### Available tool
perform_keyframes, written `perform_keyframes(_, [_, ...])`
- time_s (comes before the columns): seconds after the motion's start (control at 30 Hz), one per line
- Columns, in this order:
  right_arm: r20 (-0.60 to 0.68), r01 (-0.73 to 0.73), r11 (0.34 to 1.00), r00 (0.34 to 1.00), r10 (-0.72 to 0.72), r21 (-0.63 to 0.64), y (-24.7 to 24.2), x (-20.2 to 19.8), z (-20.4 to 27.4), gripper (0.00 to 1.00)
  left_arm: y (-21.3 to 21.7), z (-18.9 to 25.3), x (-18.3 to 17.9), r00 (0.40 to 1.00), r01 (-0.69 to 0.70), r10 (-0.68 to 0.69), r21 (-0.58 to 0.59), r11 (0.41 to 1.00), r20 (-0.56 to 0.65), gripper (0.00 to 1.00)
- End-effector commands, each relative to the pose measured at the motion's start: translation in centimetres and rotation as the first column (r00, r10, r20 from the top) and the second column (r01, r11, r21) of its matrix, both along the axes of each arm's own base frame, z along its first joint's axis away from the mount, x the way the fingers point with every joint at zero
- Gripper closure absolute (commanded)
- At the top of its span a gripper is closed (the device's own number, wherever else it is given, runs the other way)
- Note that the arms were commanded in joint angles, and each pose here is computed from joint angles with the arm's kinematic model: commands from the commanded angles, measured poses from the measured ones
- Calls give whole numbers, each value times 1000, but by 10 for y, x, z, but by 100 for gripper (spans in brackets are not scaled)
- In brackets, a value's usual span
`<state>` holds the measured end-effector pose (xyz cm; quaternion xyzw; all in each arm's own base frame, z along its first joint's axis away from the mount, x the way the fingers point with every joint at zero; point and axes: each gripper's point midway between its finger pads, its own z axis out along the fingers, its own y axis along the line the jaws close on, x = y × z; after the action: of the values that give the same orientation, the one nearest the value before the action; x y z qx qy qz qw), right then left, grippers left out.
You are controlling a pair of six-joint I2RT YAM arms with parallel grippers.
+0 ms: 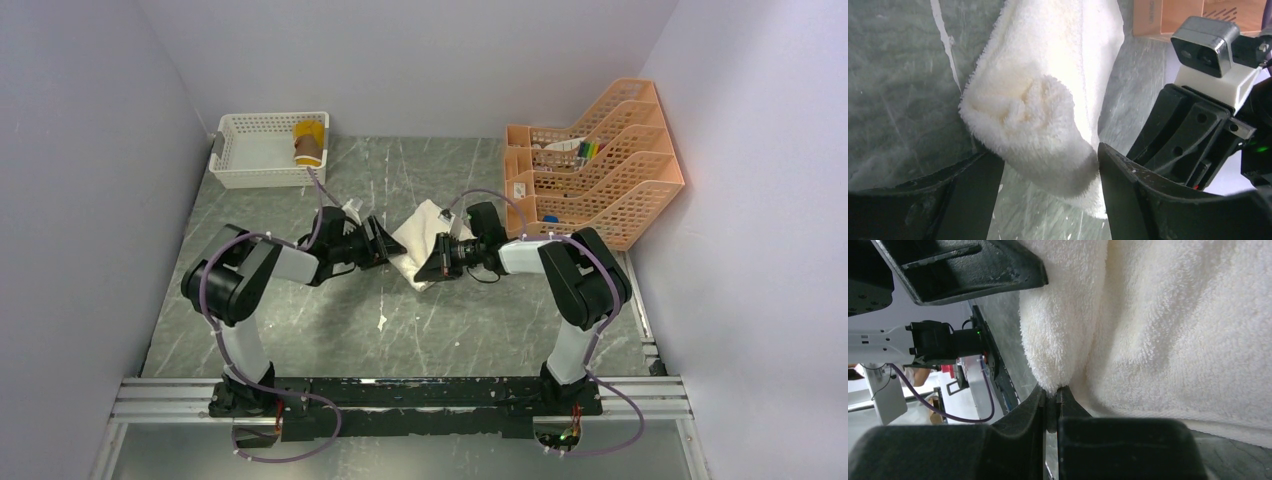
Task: Roll the towels
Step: Roll the towel at the center of the board.
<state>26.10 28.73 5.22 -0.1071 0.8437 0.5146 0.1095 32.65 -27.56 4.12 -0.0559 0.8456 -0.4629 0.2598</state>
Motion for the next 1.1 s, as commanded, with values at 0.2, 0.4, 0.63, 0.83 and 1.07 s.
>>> perform_keyframes(0.2, [3,-19,999,1000,19,-43,-6,0,-7,100,1,-19,19,999,-25,29,123,992,-33,42])
perform_keyframes(0.4, [49,-4,994,999,10,-110,-13,5,-10,76,1,-22,23,999,-4,13,161,987,-51,79])
perform_keyframes(0.63, [403,103,838,903,147,-537,-22,29,2,41,14,-15,29,999,3,10,320,947,-37,83])
perform_keyframes(0.83, [565,178,724,755,333,-666,9,14,24,33,14,-14,29,998,27,-9,337,941,-55,82])
perform_keyframes(1.07, [553,241,572,690,466,-784,12,3,-2,33,10,-19,28,996,54,-30,328,943,-79,82])
